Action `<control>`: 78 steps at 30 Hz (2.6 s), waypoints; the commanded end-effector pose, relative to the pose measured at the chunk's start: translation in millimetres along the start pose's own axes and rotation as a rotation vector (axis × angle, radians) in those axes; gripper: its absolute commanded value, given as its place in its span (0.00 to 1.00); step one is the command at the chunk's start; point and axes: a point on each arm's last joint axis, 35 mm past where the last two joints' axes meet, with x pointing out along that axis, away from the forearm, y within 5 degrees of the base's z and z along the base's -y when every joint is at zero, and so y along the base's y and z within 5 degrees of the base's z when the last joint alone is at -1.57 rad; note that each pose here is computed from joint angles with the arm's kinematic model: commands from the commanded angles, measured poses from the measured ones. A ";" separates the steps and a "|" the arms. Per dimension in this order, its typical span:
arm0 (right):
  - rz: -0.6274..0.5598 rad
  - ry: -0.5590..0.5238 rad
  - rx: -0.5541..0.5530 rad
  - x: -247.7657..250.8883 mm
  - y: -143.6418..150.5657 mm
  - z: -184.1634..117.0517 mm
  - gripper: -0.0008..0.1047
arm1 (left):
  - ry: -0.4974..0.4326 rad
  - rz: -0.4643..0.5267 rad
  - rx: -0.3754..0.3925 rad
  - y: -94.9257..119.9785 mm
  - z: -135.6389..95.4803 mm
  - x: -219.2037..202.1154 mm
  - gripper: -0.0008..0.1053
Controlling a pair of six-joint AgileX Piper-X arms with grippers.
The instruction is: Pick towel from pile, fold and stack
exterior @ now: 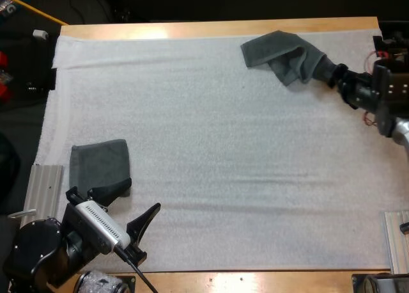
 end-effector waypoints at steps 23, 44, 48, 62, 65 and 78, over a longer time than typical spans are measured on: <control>-0.067 -0.025 0.229 149.2 -18.4 -0.8 0.62 | -0.004 -0.015 -0.001 -1.1 1.8 -0.6 0.59; -0.039 0.025 -0.323 95.2 55.7 15.2 0.01 | -0.005 -0.006 -0.001 -0.8 1.9 -0.6 0.59; -0.062 -0.006 -0.635 28.6 107.2 28.6 0.01 | -0.005 -0.006 -0.001 -0.8 1.9 -0.6 0.59; 0.032 -0.072 -0.741 -148.4 180.5 22.0 0.01 | 0.005 -0.007 -0.005 -0.7 0.7 -0.6 0.59; 0.053 -0.021 -0.762 -174.9 186.5 7.7 0.01 | 0.027 -0.005 -0.014 -0.5 -1.9 -0.6 0.59; 0.153 0.336 -0.879 -227.9 209.2 -74.5 0.01 | 0.105 -0.010 -0.047 -0.3 -10.8 -1.2 0.59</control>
